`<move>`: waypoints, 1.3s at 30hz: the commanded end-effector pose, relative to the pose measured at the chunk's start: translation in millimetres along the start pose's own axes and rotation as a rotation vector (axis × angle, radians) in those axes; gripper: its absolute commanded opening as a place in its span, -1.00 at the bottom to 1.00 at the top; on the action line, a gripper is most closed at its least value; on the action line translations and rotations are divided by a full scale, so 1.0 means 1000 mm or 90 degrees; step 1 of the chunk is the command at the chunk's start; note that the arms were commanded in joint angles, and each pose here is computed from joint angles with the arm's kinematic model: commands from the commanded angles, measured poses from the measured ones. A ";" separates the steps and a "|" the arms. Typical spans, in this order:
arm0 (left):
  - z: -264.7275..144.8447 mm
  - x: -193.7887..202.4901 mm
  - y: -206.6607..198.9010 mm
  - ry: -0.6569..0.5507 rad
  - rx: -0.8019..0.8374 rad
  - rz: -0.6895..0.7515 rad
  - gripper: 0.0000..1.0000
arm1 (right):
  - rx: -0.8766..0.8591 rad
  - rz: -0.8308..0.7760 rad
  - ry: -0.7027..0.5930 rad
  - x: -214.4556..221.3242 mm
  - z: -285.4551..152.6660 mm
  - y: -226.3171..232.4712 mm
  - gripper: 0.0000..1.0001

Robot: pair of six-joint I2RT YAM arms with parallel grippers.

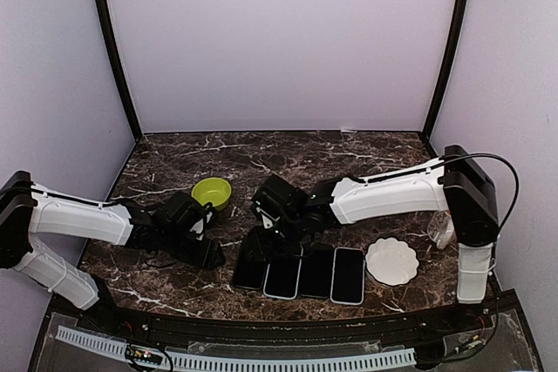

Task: Put the phone into the phone case
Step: Place the phone with the phone case at the center of the board, then reset both arms

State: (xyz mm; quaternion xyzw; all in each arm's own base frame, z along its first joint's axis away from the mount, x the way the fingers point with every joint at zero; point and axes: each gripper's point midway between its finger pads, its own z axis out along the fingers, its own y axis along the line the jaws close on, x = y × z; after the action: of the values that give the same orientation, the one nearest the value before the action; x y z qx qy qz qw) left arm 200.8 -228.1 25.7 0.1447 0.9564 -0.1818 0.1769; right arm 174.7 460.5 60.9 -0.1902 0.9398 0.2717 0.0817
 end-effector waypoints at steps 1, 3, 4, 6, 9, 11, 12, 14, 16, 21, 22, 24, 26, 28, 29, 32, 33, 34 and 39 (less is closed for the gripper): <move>-0.002 -0.003 -0.001 -0.006 -0.005 0.002 0.11 | 0.019 -0.038 -0.007 -0.006 -0.011 0.006 0.05; -0.002 -0.003 -0.001 -0.005 -0.007 0.004 0.10 | 0.036 -0.036 -0.008 -0.004 -0.013 0.000 0.00; -0.002 -0.003 -0.001 -0.005 -0.007 0.004 0.10 | 0.044 -0.034 -0.010 -0.005 -0.014 -0.003 -0.02; -0.002 -0.003 -0.004 -0.004 0.000 0.004 0.08 | 0.062 -0.036 -0.014 -0.006 -0.017 -0.008 -0.04; 0.000 -0.003 -0.010 -0.001 0.011 0.006 0.05 | 0.084 -0.040 -0.034 -0.011 -0.027 -0.012 -0.03; 0.002 0.000 -0.016 0.006 0.018 0.016 0.03 | 0.097 -0.040 -0.055 -0.017 -0.039 -0.018 0.00; 0.001 -0.002 -0.020 0.004 0.019 0.023 0.02 | 0.106 -0.041 -0.069 -0.021 -0.046 -0.022 0.01; -0.001 -0.005 -0.022 0.001 0.013 0.031 0.02 | 0.121 -0.045 -0.097 -0.030 -0.064 -0.033 0.07; -0.007 -0.013 -0.025 -0.016 0.015 0.040 0.02 | 0.138 -0.042 -0.132 -0.040 -0.084 -0.046 0.21; -0.040 -0.053 -0.033 -0.126 0.006 0.093 0.23 | 0.166 -0.039 -0.237 -0.070 -0.147 -0.080 0.97; -0.051 -0.066 -0.031 -0.166 -0.012 0.098 0.36 | 0.171 -0.043 -0.261 -0.077 -0.162 -0.087 0.97; -0.070 -0.090 -0.029 -0.236 -0.044 0.118 0.58 | 0.172 -0.028 -0.307 -0.091 -0.192 -0.107 0.97; -0.092 -0.114 -0.022 -0.310 -0.083 0.122 0.86 | 0.166 -0.021 -0.357 -0.103 -0.225 -0.127 0.97; -0.112 -0.135 -0.014 -0.376 -0.106 0.115 0.96 | 0.179 -0.023 -0.417 -0.114 -0.260 -0.149 0.97; -0.118 -0.144 -0.003 -0.394 -0.116 0.101 0.97 | 0.194 -0.021 -0.447 -0.117 -0.276 -0.163 0.97; -0.142 -0.170 0.028 -0.453 -0.118 0.038 0.98 | 0.212 0.002 -0.532 -0.123 -0.330 -0.207 0.97; -0.150 -0.175 0.032 -0.469 -0.115 0.029 0.97 | 0.213 0.015 -0.550 -0.122 -0.344 -0.221 0.97; -0.159 -0.183 0.045 -0.493 -0.137 0.017 0.97 | 0.212 0.027 -0.565 -0.120 -0.356 -0.234 0.97; -0.199 -0.209 0.088 -0.586 -0.211 0.001 0.98 | 0.253 0.043 -0.664 -0.107 -0.407 -0.287 0.97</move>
State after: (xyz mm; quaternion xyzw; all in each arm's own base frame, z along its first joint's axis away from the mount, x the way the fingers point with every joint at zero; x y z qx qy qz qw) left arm 341.7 -140.6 209.8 0.0372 0.8407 -0.0942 0.5319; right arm 365.7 72.6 274.4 0.0465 0.8503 0.1429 0.5043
